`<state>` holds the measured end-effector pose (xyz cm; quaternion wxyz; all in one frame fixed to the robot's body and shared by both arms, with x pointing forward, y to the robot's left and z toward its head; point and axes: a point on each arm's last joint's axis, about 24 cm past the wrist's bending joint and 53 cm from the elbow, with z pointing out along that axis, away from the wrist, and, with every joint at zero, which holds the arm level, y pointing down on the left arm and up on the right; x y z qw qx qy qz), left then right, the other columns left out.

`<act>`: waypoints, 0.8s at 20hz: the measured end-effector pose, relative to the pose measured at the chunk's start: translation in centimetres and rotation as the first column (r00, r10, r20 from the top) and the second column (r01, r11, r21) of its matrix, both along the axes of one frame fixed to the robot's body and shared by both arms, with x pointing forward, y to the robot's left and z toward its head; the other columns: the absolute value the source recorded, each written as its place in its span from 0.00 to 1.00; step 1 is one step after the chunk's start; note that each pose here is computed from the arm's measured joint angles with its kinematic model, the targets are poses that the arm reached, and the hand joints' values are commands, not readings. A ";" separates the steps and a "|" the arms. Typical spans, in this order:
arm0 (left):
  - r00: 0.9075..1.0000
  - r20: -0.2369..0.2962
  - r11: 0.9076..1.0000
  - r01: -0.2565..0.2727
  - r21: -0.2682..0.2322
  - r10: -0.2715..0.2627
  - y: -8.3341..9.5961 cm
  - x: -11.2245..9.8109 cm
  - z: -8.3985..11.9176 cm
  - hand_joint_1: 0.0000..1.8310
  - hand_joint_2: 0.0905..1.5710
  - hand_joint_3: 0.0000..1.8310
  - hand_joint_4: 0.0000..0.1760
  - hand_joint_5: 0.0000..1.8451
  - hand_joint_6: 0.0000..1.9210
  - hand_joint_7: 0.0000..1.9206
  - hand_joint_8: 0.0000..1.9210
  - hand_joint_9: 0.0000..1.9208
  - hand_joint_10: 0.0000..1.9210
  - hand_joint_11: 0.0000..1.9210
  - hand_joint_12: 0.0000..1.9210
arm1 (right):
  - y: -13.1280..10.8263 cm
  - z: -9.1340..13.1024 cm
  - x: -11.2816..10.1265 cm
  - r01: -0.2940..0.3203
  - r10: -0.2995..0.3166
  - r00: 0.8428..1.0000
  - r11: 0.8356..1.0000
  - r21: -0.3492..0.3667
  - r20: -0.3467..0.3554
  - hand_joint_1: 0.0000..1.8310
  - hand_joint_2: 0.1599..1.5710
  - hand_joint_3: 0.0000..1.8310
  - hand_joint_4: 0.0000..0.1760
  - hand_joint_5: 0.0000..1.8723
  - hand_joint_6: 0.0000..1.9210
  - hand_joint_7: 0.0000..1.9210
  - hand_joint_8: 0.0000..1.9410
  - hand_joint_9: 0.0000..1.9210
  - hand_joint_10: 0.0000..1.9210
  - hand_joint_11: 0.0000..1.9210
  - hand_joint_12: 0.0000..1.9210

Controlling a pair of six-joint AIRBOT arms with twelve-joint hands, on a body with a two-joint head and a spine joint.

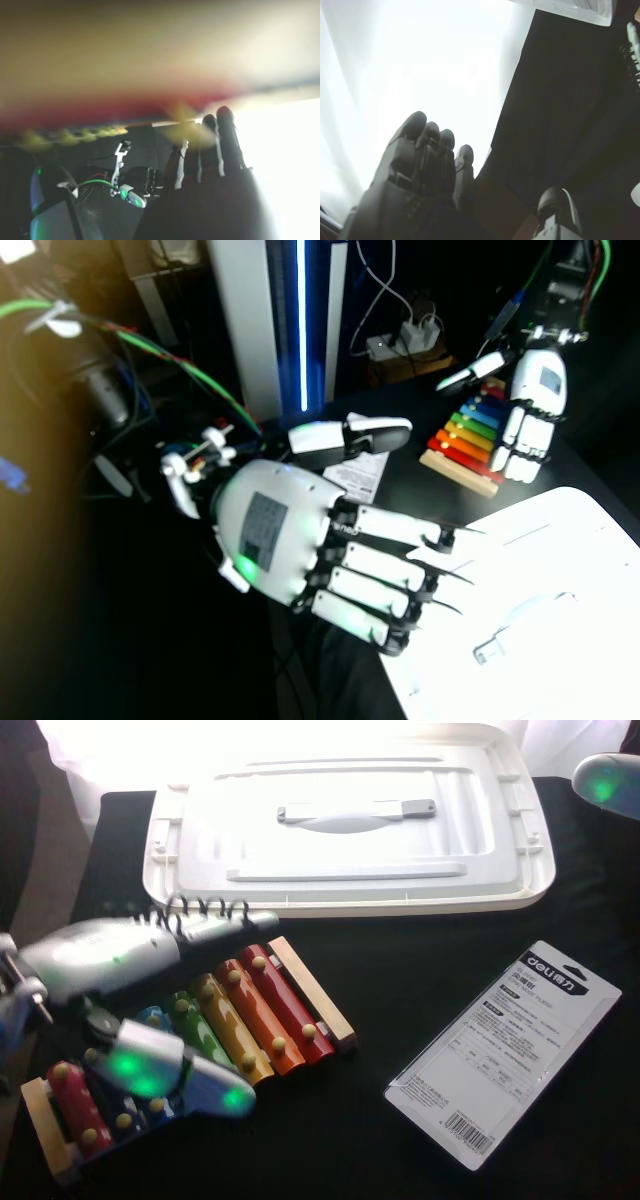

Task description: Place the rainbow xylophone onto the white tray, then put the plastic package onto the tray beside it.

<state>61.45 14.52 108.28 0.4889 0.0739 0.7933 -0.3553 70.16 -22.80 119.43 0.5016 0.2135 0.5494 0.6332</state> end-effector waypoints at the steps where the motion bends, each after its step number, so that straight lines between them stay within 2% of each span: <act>1: 1.000 0.013 1.000 0.011 0.020 -0.011 0.0 0.1 0.4 0.29 0.41 0.00 0.47 0.00 0.00 0.05 0.00 0.06 0.01 0.08 0.06 | 0.0 0.0 0.0 0.000 0.000 1.000 1.000 0.000 0.000 0.22 0.51 0.00 0.68 0.16 0.00 0.14 0.00 0.11 0.00 0.00 0.31; 2: 1.000 0.022 0.999 0.021 0.033 -0.021 -0.2 0.2 0.7 0.29 0.41 0.00 0.45 0.00 0.00 0.04 0.00 0.05 0.00 0.07 0.06 | 0.0 0.0 0.0 0.000 0.000 1.000 1.000 -0.001 0.000 0.22 0.51 0.00 0.68 0.16 0.00 0.14 0.00 0.11 0.00 0.00 0.31; 3: 0.999 0.025 0.999 0.031 0.045 -0.032 -0.3 0.2 0.8 0.28 0.41 0.00 0.54 0.00 0.00 0.03 0.00 0.05 0.00 0.08 0.07 | 0.1 -0.1 0.0 -0.003 0.003 1.000 1.000 -0.001 0.000 0.23 0.51 0.00 0.73 0.16 0.00 0.14 0.00 0.11 0.00 0.00 0.31; 4: 0.999 0.016 0.998 0.045 0.054 -0.046 -0.4 0.0 0.7 0.27 0.41 0.00 0.62 0.00 0.00 0.02 0.00 0.04 0.00 0.08 0.07 | 0.2 -0.1 0.0 -0.004 0.004 1.000 1.000 0.001 -0.002 0.23 0.50 0.00 0.69 0.16 0.00 0.14 0.00 0.11 0.00 0.00 0.30; 5: 0.998 0.011 0.996 0.060 0.065 -0.061 -0.5 -0.1 0.8 0.29 0.41 0.00 0.60 0.00 0.00 0.02 0.00 0.04 0.00 0.09 0.08 | 0.2 -0.2 0.0 -0.004 0.004 1.000 1.000 0.002 -0.003 0.24 0.50 0.00 0.66 0.16 0.00 0.14 0.00 0.11 0.00 0.00 0.28; 6: 0.997 0.008 0.994 0.082 0.075 -0.083 -0.8 -0.1 1.0 0.29 0.41 0.00 0.51 0.00 0.00 0.02 0.00 0.05 0.00 0.09 0.08 | 0.3 -0.2 0.0 -0.005 0.005 1.000 1.000 0.002 -0.004 0.23 0.49 0.00 0.66 0.16 0.00 0.14 0.00 0.11 0.00 0.00 0.28; 7: 0.995 0.005 0.992 0.100 0.077 -0.101 -1.0 0.0 1.3 0.30 0.41 0.00 0.66 0.00 0.00 0.01 0.00 0.03 0.00 0.07 0.07 | 0.3 -0.2 0.0 -0.005 0.005 1.000 1.000 0.002 -0.004 0.23 0.49 0.00 0.67 0.16 0.00 0.14 0.00 0.11 0.00 0.00 0.28; 8: 0.995 0.000 0.992 0.104 0.072 -0.104 -1.0 0.3 1.6 0.30 0.42 0.00 0.65 0.00 0.00 0.00 0.00 0.03 0.00 0.06 0.07 | 0.3 -0.2 0.0 -0.005 0.005 1.000 1.000 0.002 -0.004 0.23 0.48 0.00 0.76 0.16 0.00 0.14 0.00 0.11 0.00 0.00 0.29; 9: 0.995 -0.002 0.992 0.104 0.068 -0.104 -0.9 0.4 1.8 0.29 0.42 0.00 0.70 0.00 0.00 0.01 0.00 0.04 0.00 0.06 0.12 | 0.3 -0.2 0.0 -0.006 0.006 1.000 1.000 0.002 -0.003 0.23 0.49 0.00 0.74 0.16 0.00 0.14 0.00 0.11 0.00 0.00 0.30; 10: 0.995 -0.003 0.992 0.105 0.073 -0.105 -0.9 0.4 1.7 0.28 0.41 0.00 0.85 0.00 0.00 0.01 0.00 0.03 0.00 0.01 0.19 | 0.3 -0.2 0.0 -0.004 0.004 1.000 1.000 0.002 -0.004 0.22 0.49 0.00 0.74 0.16 0.00 0.14 0.00 0.11 0.00 0.00 0.30; 11: 0.994 -0.008 0.991 0.108 0.080 -0.108 -1.0 0.3 1.5 0.28 0.41 0.00 0.61 0.00 0.00 0.04 0.00 0.05 0.00 0.00 0.27 | 0.3 -0.2 0.0 -0.004 0.004 1.000 1.000 0.004 -0.004 0.22 0.49 0.00 0.77 0.16 0.00 0.15 0.00 0.11 0.00 0.00 0.30; 12: 0.994 -0.010 0.991 0.109 0.080 -0.108 -1.1 0.2 1.4 0.28 0.41 0.00 0.61 0.00 0.00 0.04 0.00 0.05 0.00 0.00 0.27 | 0.3 -0.2 0.0 -0.004 0.004 1.000 1.000 0.004 -0.004 0.22 0.49 0.00 0.77 0.16 0.00 0.15 0.00 0.11 0.00 0.00 0.30; 13: 0.994 -0.014 0.991 0.113 0.078 -0.112 -1.4 0.1 1.2 0.27 0.41 0.00 0.56 0.00 0.00 0.03 0.00 0.05 0.00 0.00 0.28 | 0.3 -0.2 0.0 -0.003 0.004 1.000 1.000 0.003 -0.005 0.22 0.49 0.00 0.75 0.16 0.00 0.15 0.00 0.11 0.00 0.00 0.30; 14: 0.993 -0.020 0.990 0.118 0.078 -0.116 -1.7 0.0 1.0 0.25 0.42 0.00 0.58 0.00 0.00 0.02 0.00 0.04 0.00 0.00 0.27 | 0.3 -0.2 0.0 -0.003 0.004 1.000 1.000 0.003 -0.005 0.22 0.48 0.00 0.81 0.16 0.00 0.15 0.00 0.11 0.00 0.00 0.30; 15: 0.992 -0.024 0.989 0.125 0.081 -0.124 -2.0 -0.1 0.7 0.25 0.43 0.00 0.51 0.00 0.00 0.02 0.00 0.04 0.00 0.00 0.28 | 0.3 -0.2 0.0 -0.005 0.005 1.000 1.000 0.005 -0.004 0.22 0.48 0.00 0.81 0.16 0.00 0.15 0.00 0.11 0.00 0.00 0.30; 16: 0.991 -0.028 0.988 0.131 0.081 -0.129 -2.2 -0.2 0.5 0.24 0.43 0.00 0.39 0.00 0.00 0.03 0.00 0.06 0.00 0.00 0.30 | 0.3 -0.3 0.0 -0.004 0.004 1.000 1.000 0.004 -0.005 0.22 0.48 0.00 0.80 0.16 0.00 0.15 0.00 0.11 0.00 0.00 0.30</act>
